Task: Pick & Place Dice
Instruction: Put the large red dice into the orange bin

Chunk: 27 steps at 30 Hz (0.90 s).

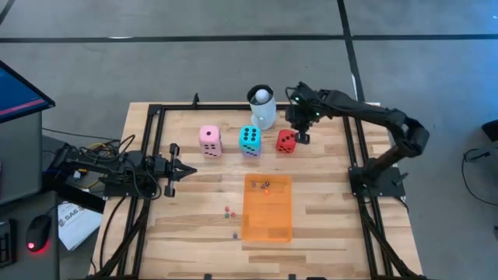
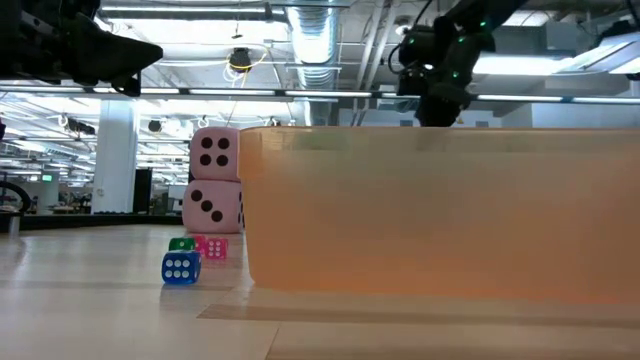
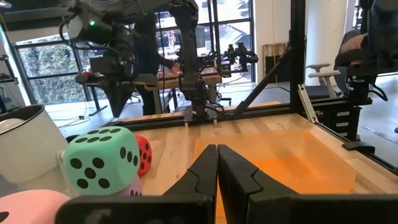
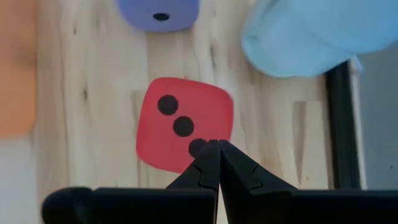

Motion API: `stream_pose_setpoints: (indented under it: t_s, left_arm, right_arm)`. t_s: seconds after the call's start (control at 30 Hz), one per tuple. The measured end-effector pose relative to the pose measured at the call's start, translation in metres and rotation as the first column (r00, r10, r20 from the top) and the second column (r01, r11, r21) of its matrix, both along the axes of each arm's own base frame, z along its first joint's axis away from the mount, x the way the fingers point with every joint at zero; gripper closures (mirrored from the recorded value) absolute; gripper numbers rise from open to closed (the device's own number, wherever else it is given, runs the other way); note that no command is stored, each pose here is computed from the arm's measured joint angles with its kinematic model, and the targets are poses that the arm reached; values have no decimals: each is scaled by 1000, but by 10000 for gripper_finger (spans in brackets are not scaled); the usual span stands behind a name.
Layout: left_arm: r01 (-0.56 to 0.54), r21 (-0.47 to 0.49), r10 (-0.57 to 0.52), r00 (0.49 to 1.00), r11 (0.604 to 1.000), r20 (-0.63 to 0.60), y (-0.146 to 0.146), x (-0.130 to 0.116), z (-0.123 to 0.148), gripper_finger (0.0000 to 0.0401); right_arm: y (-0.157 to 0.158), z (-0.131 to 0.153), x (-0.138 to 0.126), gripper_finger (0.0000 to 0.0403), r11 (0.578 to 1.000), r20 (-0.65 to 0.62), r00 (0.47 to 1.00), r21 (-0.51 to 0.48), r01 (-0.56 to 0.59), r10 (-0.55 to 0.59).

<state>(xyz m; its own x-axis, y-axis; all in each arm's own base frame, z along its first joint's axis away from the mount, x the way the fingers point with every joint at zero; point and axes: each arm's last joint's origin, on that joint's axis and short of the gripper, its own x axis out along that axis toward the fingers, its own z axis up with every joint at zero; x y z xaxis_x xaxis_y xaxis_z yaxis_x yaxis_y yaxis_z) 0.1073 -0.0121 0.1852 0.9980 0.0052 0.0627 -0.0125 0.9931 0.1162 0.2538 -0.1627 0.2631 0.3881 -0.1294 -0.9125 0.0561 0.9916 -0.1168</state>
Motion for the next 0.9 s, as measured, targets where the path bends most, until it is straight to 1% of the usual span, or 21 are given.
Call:
stream_pose_setpoints:
  t_s: [0.1,0.27,0.4,0.53,0.8,0.9]
  left_arm:
    - [0,0,0,1000,1000,0,0,0,0,401]
    - [1,0,-1,1000,1000,-1,0,0,0,401]
    - [1,0,-1,1000,1000,-1,0,0,0,401]
    - [0,0,0,1000,1000,-1,0,0,0,401]
    - [0,0,0,1000,1000,-1,0,0,0,401]
    - [0,0,0,1000,1000,-1,0,0,0,401]
  right_arm:
    - [-3,-3,5,403,1000,-38,999,26,-5,6]
    - [-8,-6,14,401,1000,-28,1000,29,12,-11]
    - [-6,-4,17,382,1000,-8,1000,7,-13,13]
    - [-3,0,19,343,1000,19,1000,-10,-23,23]
    - [0,-3,23,252,999,14,999,-8,-35,35]
    - [0,-2,23,215,1000,20,1000,2,-12,12]
